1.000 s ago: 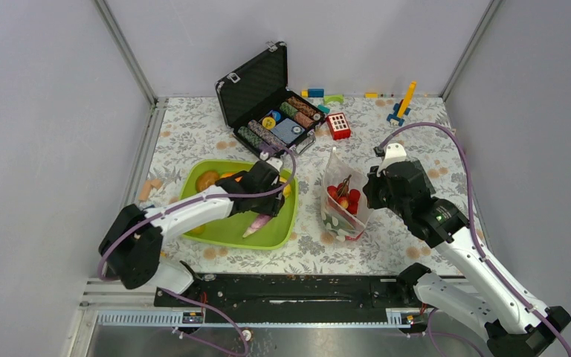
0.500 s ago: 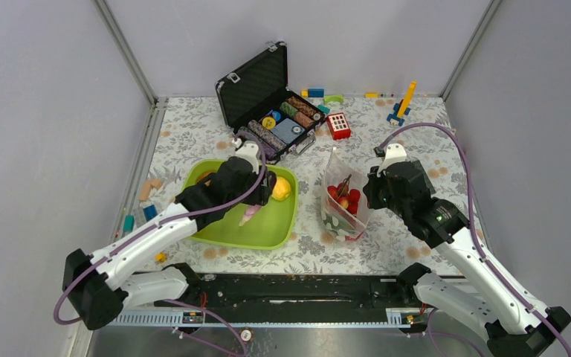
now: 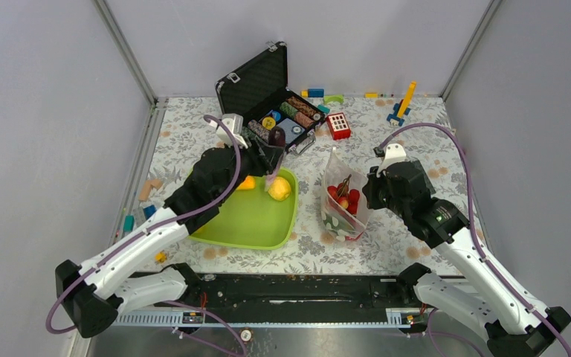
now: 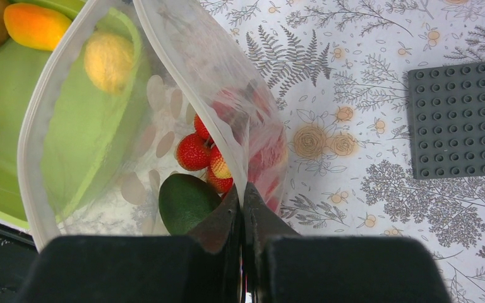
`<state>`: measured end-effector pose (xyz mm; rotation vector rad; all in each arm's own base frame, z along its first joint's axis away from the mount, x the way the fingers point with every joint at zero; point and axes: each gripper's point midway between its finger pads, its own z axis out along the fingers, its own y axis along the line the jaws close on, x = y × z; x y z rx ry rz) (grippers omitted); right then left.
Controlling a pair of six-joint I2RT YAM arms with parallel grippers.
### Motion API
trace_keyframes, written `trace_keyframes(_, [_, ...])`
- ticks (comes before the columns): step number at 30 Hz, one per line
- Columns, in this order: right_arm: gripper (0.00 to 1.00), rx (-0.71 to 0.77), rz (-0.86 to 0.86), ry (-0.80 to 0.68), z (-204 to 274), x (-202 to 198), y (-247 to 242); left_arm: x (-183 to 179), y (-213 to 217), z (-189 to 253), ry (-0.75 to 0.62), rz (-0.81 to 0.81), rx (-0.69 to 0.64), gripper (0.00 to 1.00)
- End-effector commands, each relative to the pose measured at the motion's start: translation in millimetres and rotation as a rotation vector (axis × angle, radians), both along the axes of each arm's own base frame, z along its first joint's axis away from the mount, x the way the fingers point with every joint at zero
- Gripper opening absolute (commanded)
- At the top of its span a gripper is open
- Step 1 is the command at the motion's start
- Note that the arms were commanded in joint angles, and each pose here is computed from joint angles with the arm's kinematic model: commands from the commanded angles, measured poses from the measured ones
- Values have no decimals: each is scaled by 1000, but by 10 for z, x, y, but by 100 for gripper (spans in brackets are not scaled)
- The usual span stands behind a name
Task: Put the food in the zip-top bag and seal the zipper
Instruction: Place the fake vegetable in the zipper food storage bag.
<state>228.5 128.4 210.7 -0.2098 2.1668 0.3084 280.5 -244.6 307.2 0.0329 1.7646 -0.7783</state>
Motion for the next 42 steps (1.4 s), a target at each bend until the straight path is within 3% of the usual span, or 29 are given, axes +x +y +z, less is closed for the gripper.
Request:
trace_keyframes(1, [4, 38, 13, -36, 108, 19, 43, 30, -346, 862, -157, -104, -330, 12])
trace_keyframes(16, [3, 64, 37, -40, 105, -9, 93, -117, -1151, 1384, -213, -324, -496, 11])
trace_keyframes(25, [3, 59, 29, -40, 93, -5, 75, -285, -1562, 1119, -147, -401, -531, 12])
trace_keyframes(29, [3, 61, 29, -43, 96, -7, 76, -308, -1676, 895, -118, -397, -461, 15])
trace_keyframes(37, [3, 50, 17, -41, 76, 5, 53, -506, -1821, 472, -50, -441, -372, 34])
trace_keyframes(42, [3, 43, 14, -40, 65, 19, 49, -536, -1784, 273, -20, -388, -427, 43])
